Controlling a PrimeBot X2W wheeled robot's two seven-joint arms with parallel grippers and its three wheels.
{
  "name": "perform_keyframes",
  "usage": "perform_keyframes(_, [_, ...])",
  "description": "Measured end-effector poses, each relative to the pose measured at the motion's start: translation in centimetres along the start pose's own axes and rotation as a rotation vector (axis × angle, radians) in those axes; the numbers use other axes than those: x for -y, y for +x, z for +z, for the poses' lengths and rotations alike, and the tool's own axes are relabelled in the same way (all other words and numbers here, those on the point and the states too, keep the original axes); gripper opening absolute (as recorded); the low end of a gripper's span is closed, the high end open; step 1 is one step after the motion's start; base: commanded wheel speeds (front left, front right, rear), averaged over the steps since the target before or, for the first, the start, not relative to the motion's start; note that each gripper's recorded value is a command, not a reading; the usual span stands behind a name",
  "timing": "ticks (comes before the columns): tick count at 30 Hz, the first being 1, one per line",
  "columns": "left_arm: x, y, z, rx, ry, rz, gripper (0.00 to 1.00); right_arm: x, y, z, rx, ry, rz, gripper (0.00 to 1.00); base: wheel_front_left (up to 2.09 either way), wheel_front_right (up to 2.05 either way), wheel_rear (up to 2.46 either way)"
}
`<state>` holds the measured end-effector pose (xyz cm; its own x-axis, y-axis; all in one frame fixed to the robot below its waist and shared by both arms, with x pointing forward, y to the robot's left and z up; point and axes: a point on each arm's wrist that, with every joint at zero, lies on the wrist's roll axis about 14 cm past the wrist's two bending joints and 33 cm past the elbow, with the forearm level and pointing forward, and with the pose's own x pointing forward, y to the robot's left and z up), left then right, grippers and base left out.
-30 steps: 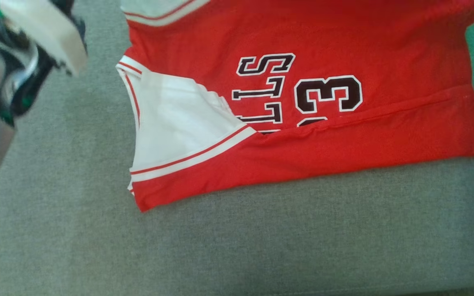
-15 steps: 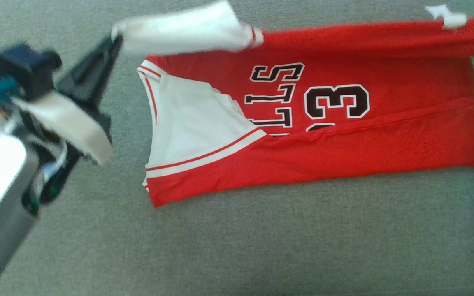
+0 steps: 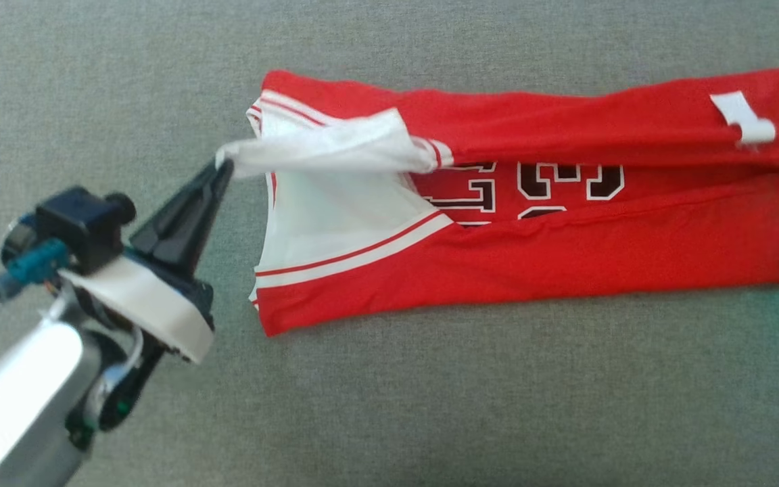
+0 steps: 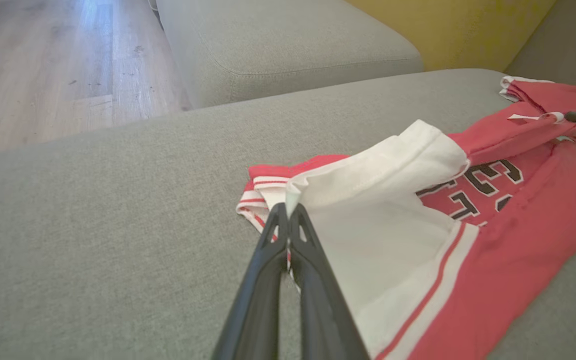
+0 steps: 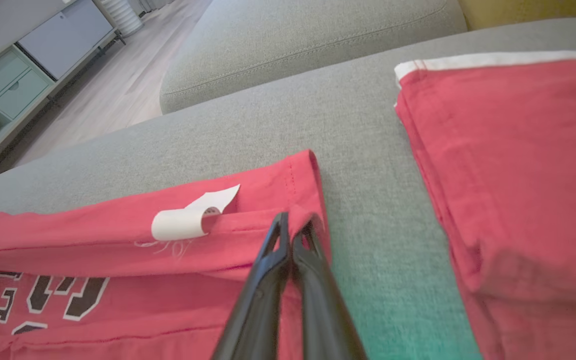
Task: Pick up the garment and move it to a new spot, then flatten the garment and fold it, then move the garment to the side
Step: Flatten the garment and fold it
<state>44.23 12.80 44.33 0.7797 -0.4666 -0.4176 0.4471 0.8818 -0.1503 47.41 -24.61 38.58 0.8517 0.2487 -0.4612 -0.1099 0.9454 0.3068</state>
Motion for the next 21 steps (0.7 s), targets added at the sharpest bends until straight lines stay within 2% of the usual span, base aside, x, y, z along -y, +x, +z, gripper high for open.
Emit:
perform_keyframes(11, [1.5,-1.5,-3.7,-0.069,-0.092,0.018,0.0,1.1,-1.5,-2.1,-0.055,0.022,-0.04,0.0,0.0,0.0,0.0])
perform_keyframes(21, [2.4,-2.0,-5.0,-0.095,-0.114,0.013,0.0,0.7,-1.8,-2.9,-0.08,0.04,-0.039,0.0,0.0,0.0,0.0])
